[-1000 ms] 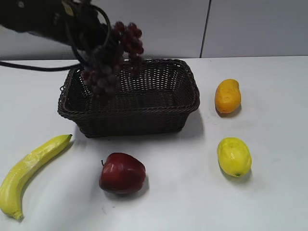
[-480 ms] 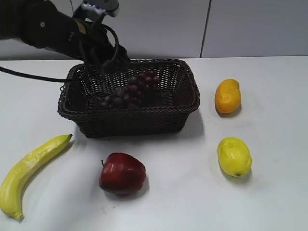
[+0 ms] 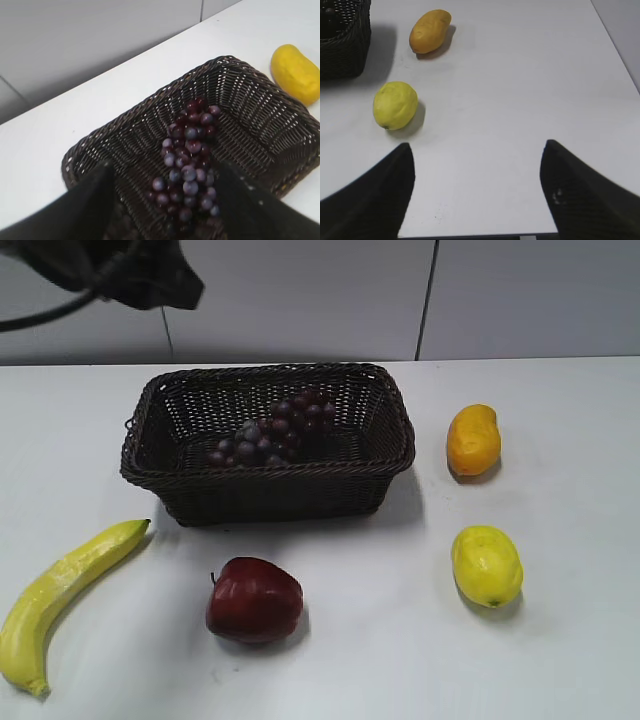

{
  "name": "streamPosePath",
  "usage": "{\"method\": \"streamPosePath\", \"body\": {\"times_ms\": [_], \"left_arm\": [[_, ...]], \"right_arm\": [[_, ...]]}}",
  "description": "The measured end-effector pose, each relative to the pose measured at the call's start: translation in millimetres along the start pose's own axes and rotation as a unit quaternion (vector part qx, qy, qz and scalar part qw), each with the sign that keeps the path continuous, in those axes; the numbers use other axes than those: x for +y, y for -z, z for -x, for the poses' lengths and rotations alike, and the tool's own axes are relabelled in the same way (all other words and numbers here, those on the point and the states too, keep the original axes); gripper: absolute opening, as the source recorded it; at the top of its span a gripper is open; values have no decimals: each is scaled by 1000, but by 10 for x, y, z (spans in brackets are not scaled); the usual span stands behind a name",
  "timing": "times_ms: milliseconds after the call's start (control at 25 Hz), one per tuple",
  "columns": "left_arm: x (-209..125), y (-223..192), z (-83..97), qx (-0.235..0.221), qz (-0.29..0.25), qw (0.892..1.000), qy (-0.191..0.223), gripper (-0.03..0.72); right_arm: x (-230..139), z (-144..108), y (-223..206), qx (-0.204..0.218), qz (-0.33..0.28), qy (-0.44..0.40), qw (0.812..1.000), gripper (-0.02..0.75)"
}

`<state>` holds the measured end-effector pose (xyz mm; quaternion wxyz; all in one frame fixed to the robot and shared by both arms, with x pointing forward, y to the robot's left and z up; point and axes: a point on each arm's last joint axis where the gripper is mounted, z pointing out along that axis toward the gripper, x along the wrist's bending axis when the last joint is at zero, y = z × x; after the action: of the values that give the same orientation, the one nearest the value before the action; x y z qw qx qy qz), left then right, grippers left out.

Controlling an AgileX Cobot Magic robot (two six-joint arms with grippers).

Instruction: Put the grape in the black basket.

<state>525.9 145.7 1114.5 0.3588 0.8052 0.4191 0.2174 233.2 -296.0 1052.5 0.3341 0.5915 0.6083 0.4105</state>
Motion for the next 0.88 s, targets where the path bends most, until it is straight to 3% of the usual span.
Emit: {"method": "streamPosePath", "body": {"times_ms": [280,520,680,880], "left_arm": [[-211,891,-511,76,-39,991,102,588],[-590,1362,-869,156,-113,965,180,586],[-870,1467,-846,171,-135,952,213,585],[-1309,1528,-563,158,-148,948,232,584]], "right_arm": [[0,0,0,0,0,0,1000,593],[0,0,0,0,0,0,1000,593],[0,0,0,0,0,0,1000,593],[0,0,0,0,0,0,1000,593]]}}
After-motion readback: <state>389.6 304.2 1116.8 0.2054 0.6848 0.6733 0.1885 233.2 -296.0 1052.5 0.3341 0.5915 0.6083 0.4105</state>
